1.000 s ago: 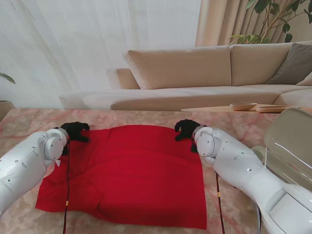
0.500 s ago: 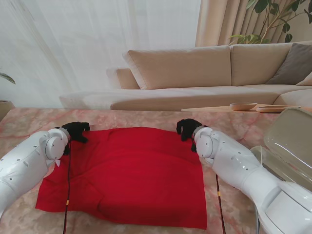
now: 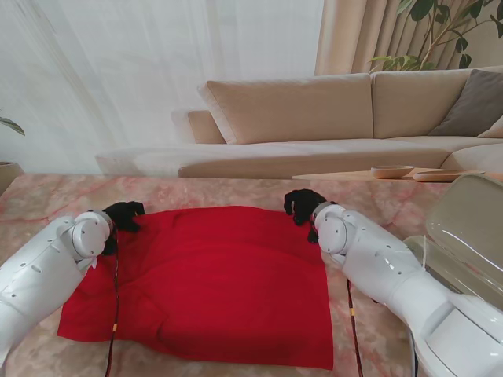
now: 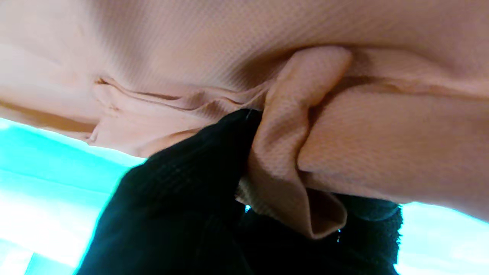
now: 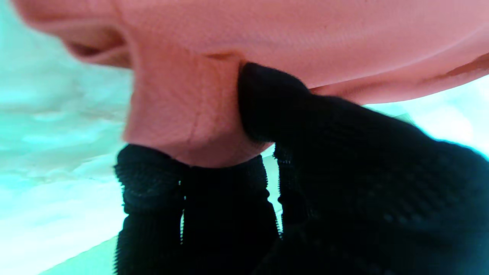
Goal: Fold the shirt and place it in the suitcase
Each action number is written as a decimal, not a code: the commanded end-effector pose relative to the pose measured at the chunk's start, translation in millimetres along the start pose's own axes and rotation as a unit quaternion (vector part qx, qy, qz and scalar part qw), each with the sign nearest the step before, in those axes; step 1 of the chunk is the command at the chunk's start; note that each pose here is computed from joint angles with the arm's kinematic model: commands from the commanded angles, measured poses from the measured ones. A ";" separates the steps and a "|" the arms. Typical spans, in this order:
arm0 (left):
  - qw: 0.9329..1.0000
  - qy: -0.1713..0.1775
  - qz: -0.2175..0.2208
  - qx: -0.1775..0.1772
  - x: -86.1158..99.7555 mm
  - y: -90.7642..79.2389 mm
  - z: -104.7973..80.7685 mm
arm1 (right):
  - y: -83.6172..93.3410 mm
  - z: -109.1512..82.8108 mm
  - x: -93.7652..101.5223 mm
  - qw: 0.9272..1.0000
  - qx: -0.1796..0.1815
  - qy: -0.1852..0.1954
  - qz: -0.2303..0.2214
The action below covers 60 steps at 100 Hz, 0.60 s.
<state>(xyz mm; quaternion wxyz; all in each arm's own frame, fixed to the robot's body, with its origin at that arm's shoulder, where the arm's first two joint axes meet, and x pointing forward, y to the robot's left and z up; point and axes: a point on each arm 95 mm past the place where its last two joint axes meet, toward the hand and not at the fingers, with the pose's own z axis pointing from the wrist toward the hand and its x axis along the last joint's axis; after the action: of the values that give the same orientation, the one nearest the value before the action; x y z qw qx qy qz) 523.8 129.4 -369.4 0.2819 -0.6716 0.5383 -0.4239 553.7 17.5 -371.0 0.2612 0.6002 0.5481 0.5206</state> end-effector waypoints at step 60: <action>0.995 0.028 -0.053 0.081 22.8 -19.1 -12.1 | 28.4 -8.3 5.3 0.998 -0.066 0.008 0.022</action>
<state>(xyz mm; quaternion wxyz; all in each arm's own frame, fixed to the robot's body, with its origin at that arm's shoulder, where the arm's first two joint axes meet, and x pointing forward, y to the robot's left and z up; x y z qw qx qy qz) 517.6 121.1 -349.8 0.2956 -0.6666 0.4785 -0.4893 553.5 14.3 -345.7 0.2825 0.5856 0.5076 0.5654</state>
